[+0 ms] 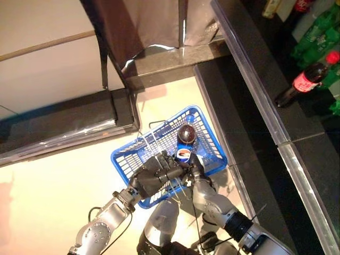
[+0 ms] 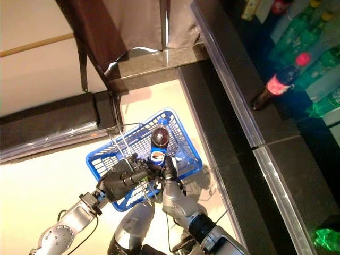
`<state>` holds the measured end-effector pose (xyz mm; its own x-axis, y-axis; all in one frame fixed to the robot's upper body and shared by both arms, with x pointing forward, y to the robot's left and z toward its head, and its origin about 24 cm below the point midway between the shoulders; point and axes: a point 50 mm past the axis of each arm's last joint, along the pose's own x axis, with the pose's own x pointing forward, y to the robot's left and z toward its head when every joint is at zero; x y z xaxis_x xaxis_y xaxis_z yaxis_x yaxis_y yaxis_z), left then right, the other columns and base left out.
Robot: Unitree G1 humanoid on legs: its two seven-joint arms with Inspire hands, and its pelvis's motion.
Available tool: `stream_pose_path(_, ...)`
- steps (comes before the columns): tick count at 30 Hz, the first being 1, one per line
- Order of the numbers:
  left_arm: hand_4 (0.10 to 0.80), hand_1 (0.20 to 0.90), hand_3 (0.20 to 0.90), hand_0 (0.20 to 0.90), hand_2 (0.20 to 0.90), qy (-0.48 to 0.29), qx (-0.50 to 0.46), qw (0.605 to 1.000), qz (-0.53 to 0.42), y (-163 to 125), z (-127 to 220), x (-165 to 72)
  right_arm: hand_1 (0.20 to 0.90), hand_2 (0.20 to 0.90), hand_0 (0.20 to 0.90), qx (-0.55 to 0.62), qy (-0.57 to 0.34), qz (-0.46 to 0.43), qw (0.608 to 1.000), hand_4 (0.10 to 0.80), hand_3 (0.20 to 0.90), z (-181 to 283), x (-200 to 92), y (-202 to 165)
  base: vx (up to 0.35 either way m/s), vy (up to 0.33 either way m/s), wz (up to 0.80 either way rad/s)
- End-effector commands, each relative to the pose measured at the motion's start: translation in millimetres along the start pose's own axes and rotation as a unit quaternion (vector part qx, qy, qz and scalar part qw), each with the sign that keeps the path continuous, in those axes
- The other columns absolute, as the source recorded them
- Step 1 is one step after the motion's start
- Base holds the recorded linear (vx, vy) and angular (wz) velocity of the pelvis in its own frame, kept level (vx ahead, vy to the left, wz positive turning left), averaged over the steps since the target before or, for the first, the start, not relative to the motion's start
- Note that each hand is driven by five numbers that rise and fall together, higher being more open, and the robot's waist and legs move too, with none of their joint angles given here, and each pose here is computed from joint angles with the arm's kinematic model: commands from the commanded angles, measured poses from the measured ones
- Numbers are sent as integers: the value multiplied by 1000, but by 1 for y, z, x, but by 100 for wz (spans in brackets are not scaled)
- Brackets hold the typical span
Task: Pick up the drink and place into the basket.
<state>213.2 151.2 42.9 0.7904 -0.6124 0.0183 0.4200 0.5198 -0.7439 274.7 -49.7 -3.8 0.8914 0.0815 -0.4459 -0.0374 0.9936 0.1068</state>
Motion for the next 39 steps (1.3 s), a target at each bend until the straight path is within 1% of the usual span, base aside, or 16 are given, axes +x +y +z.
stream_pose_path(1,100,300,200,300,300,-113,50,935,-333,-104,40,15,300,300,300,131,-57,159,977,100,200,43,-16,69,0,0,0)
stream_pose_path(2,100,300,200,300,300,-111,53,932,-340,-104,40,14,300,300,300,177,-11,190,966,100,200,34,-16,73,0,0,0)
stream_pose_path(3,100,300,200,300,300,-109,55,931,-345,-104,40,13,300,300,300,203,16,216,955,100,200,29,-17,77,0,0,0)
stream_pose_path(5,100,300,200,300,300,-102,60,927,-356,-102,40,11,300,300,300,226,45,244,942,100,200,22,-17,79,0,0,0)
stream_pose_path(10,100,300,200,300,300,-81,65,919,-381,-101,37,6,300,300,300,265,77,275,921,100,200,17,-15,75,0,0,0)
stream_pose_path(13,100,300,200,300,300,-71,76,912,-398,-101,35,3,300,300,300,293,91,278,910,100,200,18,-11,72,0,0,0)
stream_pose_path(20,100,300,200,300,300,-66,93,897,-427,-105,38,0,300,300,300,332,113,262,899,100,200,10,-4,59,10,-1,0)
stream_pose_path(25,100,300,200,300,300,-66,98,896,-428,-105,41,-1,300,300,300,362,116,227,897,100,200,9,6,45,7,-1,0)
stream_pose_path(26,100,300,200,300,300,-67,97,897,-427,-105,42,-2,312,312,312,372,116,211,896,114,214,10,10,37,0,0,0)
stream_pose_path(27,100,300,200,300,300,-67,97,897,-425,-105,43,-2,587,587,587,375,109,197,899,435,535,13,13,33,0,0,0)
stream_pose_path(28,100,300,200,300,300,-67,98,898,-424,-104,43,-2,799,799,799,377,106,187,901,682,782,15,15,30,0,0,0)
stream_pose_path(29,100,300,200,300,300,-66,98,898,-424,-104,43,-2,900,900,900,377,106,187,901,800,900,15,15,30,0,0,0)
stream_pose_path(30,100,300,200,300,300,-66,97,898,-424,-105,44,-3,900,900,900,382,95,170,903,800,900,19,19,23,0,0,0)
stream_pose_path(33,100,300,200,300,300,-65,100,899,-421,-105,47,-3,900,900,900,375,68,157,911,800,900,27,23,15,34,-29,2)
stream_pose_path(39,100,300,200,300,300,-71,107,903,-410,-103,50,-5,900,900,900,360,16,152,920,800,900,42,20,7,8,-22,6)
